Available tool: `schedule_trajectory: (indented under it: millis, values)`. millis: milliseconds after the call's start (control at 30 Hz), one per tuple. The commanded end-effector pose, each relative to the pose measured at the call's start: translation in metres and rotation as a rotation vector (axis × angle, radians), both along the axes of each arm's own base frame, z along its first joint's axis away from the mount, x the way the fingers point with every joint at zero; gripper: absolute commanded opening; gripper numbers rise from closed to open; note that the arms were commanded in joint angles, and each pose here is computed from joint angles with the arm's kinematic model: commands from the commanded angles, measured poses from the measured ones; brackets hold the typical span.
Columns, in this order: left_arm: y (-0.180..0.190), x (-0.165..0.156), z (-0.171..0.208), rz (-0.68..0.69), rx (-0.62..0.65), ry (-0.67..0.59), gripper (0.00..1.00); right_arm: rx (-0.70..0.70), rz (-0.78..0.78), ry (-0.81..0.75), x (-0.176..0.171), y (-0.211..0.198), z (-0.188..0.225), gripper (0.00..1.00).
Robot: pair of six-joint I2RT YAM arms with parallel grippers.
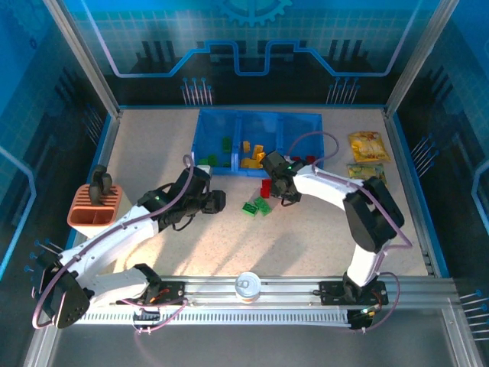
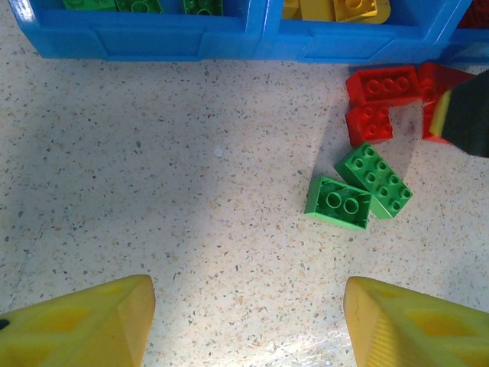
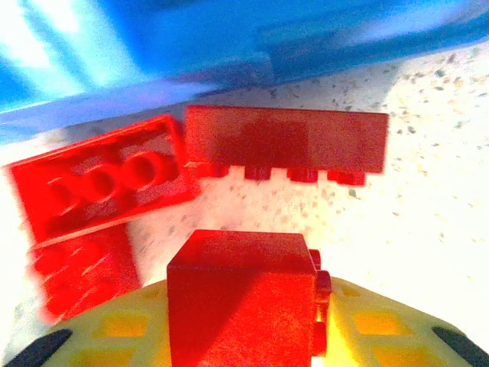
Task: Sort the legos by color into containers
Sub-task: Pick up the lego from the center of the table, then place the lego in the container.
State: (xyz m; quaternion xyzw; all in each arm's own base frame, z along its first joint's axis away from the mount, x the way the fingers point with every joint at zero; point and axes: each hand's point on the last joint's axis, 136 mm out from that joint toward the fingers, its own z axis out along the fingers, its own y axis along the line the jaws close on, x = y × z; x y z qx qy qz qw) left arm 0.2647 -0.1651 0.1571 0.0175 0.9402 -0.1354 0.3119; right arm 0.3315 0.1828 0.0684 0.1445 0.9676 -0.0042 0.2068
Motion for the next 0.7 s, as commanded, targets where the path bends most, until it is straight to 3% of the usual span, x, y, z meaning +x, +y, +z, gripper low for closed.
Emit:
schedule_trajectory:
  millis: [0,167,467,667]
  values:
    - [0.001,-0.004,-0.01,0.005,-0.001,0.025,0.67,-0.063,-0.008,-0.131,0.003,-0.024,0.059,0.33]
    - [-0.009,-0.015,-0.026,-0.023,0.018,0.062,0.67,-0.032,-0.01,-0.177,0.035,-0.049,0.088,0.34]
    - [-0.04,-0.028,-0.045,-0.076,-0.015,0.112,0.68,-0.036,-0.026,-0.027,0.099,-0.079,0.043,0.37]
    - [-0.059,-0.02,-0.049,-0.112,-0.012,0.142,0.68,-0.026,-0.024,-0.002,0.11,-0.081,0.034,0.44]
